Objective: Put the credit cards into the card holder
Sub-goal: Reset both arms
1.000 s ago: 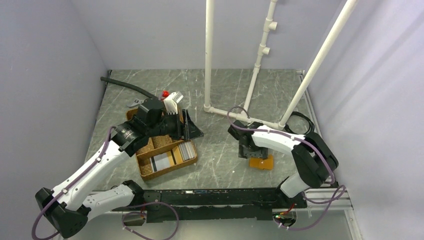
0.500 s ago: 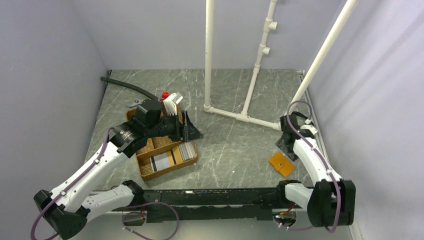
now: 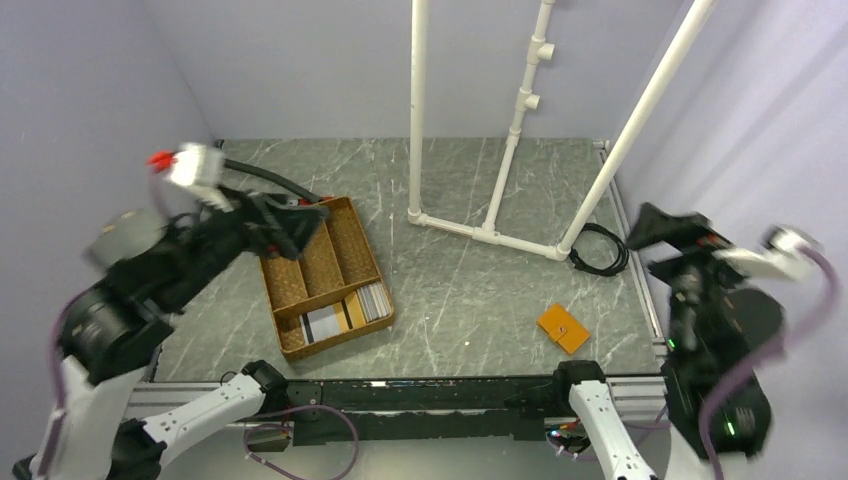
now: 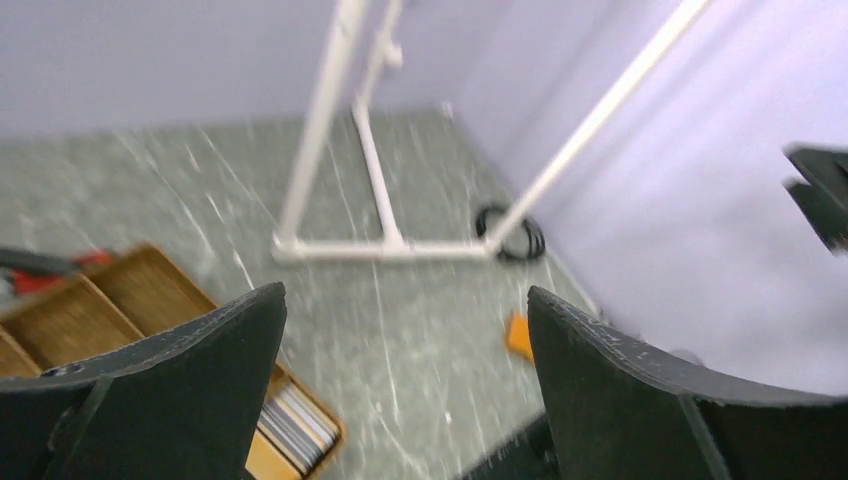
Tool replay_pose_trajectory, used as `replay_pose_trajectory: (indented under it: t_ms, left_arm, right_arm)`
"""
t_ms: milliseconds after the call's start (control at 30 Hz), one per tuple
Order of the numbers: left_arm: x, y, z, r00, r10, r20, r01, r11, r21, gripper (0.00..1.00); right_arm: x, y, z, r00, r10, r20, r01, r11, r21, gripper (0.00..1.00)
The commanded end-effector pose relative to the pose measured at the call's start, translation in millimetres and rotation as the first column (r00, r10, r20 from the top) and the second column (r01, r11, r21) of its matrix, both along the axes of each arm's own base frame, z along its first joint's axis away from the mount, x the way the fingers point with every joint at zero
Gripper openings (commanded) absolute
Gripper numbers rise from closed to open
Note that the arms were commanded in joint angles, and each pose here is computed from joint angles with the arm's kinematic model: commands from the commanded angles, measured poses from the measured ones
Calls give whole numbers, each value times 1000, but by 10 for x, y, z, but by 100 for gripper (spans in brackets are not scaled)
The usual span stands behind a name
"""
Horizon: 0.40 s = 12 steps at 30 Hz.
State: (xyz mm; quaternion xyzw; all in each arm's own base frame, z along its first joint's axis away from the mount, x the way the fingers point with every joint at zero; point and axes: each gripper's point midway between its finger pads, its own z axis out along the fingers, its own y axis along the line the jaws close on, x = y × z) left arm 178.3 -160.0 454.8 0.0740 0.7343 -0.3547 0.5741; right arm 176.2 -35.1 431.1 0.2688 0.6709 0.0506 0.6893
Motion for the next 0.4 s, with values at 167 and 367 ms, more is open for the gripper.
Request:
replay_pose_trajectory:
  t_ms: [167, 367]
  left_arm:
    - [-209, 1007, 922, 883, 333, 332, -333, 941, -58, 99]
    - [-251, 1125, 1045, 860, 367, 354, -369, 927, -67, 100]
  right_arm:
    - [-703, -274, 907, 965, -120, 232, 146, 985, -94, 100]
    - [-761, -232, 940, 967, -79, 241, 112, 986, -128, 100]
